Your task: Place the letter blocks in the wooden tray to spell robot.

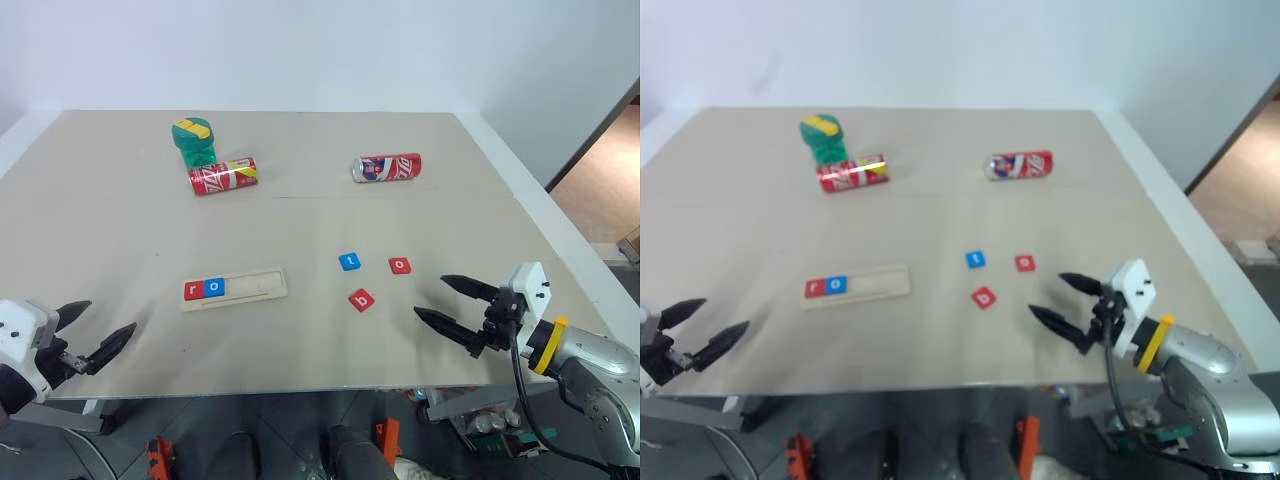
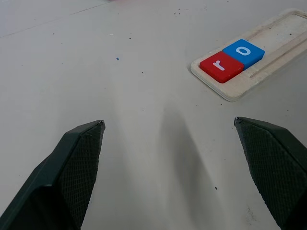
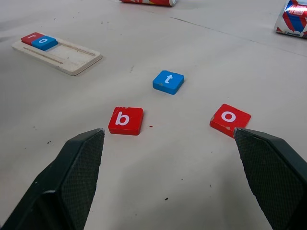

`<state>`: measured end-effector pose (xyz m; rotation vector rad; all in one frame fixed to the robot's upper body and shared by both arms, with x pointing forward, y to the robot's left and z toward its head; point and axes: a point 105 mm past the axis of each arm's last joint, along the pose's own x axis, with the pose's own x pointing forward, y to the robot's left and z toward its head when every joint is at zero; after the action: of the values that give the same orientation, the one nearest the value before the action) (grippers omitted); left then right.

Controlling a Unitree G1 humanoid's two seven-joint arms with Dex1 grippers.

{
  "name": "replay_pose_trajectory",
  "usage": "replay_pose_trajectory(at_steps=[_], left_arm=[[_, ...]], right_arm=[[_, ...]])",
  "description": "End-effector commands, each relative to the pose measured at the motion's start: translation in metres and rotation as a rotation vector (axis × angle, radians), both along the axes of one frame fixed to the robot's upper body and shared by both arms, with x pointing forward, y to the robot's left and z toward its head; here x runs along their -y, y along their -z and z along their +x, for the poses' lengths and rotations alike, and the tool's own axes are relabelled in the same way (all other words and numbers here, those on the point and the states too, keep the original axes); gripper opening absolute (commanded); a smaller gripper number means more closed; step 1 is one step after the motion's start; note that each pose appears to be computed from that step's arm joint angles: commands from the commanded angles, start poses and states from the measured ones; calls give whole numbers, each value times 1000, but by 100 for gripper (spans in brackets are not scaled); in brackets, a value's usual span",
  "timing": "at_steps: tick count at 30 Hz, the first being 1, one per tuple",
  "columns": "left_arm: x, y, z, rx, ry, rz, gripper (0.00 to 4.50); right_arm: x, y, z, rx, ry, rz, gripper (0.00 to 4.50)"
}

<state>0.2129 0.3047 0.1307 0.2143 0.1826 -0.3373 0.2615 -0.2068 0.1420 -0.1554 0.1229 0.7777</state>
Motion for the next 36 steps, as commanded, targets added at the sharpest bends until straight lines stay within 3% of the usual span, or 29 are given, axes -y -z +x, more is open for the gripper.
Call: replay_pose_trajectory(at_steps=[1,8,17,24,36], left_arm=[[-6,-17,7,58,-4,58,450],[11,-25,24,92,74,60,450],[88,-19,65,43,607,169,450],[112,-8,94,-93,888,244,450],[118,3,124,-159,964,281,450]], right_arm=[[1,-16,-2,51,-1,-12,444],[-1,-18,-2,57,-13,-39,444],[-68,-20,9,65,-314,-11,444],[-104,-22,25,90,-494,-40,444],[-120,-17,38,136,-532,-61,444]])
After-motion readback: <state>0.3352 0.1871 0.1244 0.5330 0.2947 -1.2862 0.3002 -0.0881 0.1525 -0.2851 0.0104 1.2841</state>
